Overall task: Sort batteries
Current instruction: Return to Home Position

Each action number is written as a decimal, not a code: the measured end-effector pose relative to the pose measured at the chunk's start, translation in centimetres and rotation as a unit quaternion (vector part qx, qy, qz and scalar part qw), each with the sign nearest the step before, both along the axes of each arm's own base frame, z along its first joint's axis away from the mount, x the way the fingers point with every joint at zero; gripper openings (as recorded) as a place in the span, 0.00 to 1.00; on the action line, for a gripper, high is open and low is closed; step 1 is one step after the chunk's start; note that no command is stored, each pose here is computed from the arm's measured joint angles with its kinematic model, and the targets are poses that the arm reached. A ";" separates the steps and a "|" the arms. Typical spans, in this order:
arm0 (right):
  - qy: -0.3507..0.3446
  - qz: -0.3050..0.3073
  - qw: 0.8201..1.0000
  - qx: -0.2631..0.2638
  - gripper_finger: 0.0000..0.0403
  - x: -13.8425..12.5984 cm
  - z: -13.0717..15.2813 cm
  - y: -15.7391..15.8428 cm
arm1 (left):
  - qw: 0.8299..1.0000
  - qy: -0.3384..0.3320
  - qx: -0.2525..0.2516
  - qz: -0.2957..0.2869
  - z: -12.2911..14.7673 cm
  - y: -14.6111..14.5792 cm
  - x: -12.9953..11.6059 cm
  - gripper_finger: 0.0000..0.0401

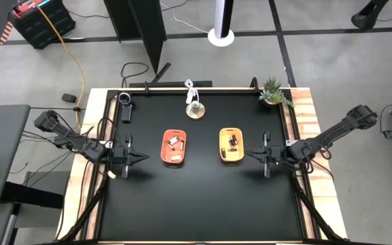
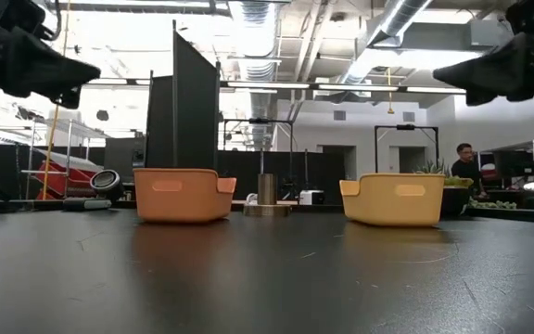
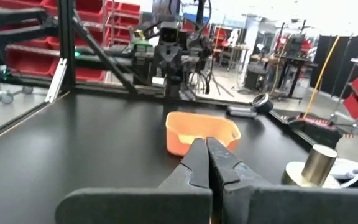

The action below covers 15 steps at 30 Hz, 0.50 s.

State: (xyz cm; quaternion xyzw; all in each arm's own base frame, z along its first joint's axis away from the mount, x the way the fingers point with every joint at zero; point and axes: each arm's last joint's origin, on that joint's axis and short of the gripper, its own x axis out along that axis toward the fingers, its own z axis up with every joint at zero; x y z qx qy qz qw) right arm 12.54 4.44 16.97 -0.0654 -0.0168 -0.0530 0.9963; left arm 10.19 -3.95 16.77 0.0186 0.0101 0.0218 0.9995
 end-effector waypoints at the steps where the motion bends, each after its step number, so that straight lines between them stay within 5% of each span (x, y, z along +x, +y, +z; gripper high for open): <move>1: 0.007 0.003 1.000 0.000 0.00 -0.1 -0.1 0.0 | 1.000 0.009 0.003 0.003 -0.2 0.1 -0.1 0.00; 15: 0.015 0.014 0.999 0.040 0.00 -2.6 -0.2 -1.5 | 0.999 -0.023 0.019 -0.024 0.2 1.2 -0.7 0.00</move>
